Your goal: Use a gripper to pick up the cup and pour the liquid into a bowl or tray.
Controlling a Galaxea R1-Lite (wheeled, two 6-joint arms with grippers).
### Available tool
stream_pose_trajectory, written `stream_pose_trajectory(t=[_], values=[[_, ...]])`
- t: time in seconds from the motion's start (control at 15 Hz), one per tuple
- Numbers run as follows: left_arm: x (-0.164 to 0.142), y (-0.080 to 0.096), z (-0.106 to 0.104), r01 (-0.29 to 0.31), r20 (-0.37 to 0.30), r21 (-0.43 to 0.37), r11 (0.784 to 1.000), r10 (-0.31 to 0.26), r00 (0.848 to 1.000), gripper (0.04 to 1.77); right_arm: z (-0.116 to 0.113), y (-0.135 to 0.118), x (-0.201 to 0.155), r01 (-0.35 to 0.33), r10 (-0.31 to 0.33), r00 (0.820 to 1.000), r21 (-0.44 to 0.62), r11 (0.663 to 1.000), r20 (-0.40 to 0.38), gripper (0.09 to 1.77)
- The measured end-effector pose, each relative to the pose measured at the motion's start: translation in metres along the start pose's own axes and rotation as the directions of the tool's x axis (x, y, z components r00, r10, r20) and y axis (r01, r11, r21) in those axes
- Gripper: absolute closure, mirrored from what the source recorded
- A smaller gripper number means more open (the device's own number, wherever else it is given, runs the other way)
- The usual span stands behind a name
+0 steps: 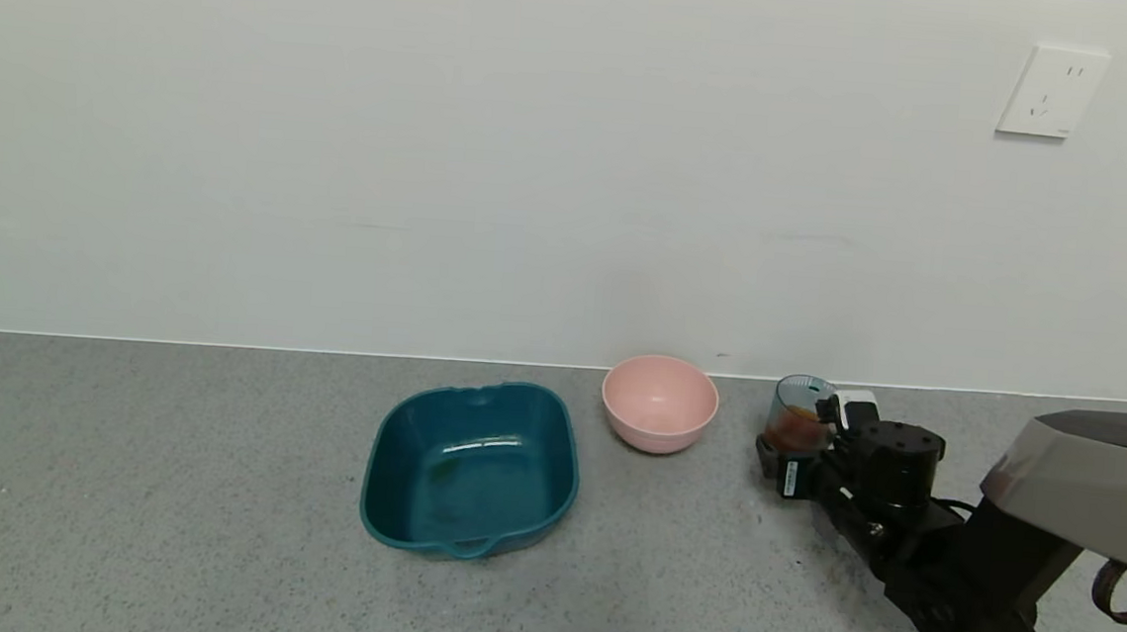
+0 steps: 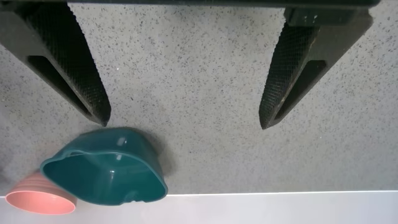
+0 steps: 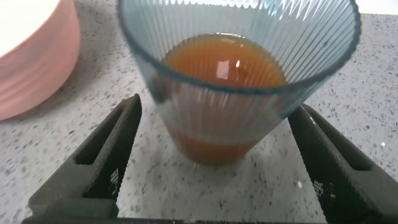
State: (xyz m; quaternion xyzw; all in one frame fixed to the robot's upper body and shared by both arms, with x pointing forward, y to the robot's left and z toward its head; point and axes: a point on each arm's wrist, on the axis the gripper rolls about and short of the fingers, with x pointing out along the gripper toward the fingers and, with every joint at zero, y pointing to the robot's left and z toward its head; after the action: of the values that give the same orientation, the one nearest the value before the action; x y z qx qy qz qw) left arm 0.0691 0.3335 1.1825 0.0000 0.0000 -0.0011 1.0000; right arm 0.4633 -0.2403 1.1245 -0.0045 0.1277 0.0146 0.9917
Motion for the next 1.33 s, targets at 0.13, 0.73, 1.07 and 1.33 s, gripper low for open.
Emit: stream_pose_trajectory(t=[0.13, 0.73, 1.07, 1.33], values=[[0.0, 0.0, 0.0, 0.0, 0.0, 0.0, 1.0, 0.0, 1.0, 0.09, 0.002, -0.001, 0.006, 0.008, -0.008, 1.0, 0.01, 1.0, 0.018, 0.15], [0.0, 0.0, 0.0, 0.0, 0.0, 0.0, 1.0, 0.0, 1.0, 0.09, 0.0, 0.002, 0.025, 0.031, -0.034, 0.998, 0.046, 0.998, 0.058, 0.15], [0.0, 0.0, 0.0, 0.0, 0.0, 0.0, 1.0, 0.0, 1.0, 0.09, 0.001, 0.005, 0.032, 0.036, -0.04, 0.996, 0.051, 0.998, 0.076, 0.15], [0.0, 0.0, 0.0, 0.0, 0.0, 0.0, 1.0, 0.0, 1.0, 0.09, -0.002, 0.003, 0.036, 0.041, -0.045, 0.996, 0.052, 0.998, 0.076, 0.15]])
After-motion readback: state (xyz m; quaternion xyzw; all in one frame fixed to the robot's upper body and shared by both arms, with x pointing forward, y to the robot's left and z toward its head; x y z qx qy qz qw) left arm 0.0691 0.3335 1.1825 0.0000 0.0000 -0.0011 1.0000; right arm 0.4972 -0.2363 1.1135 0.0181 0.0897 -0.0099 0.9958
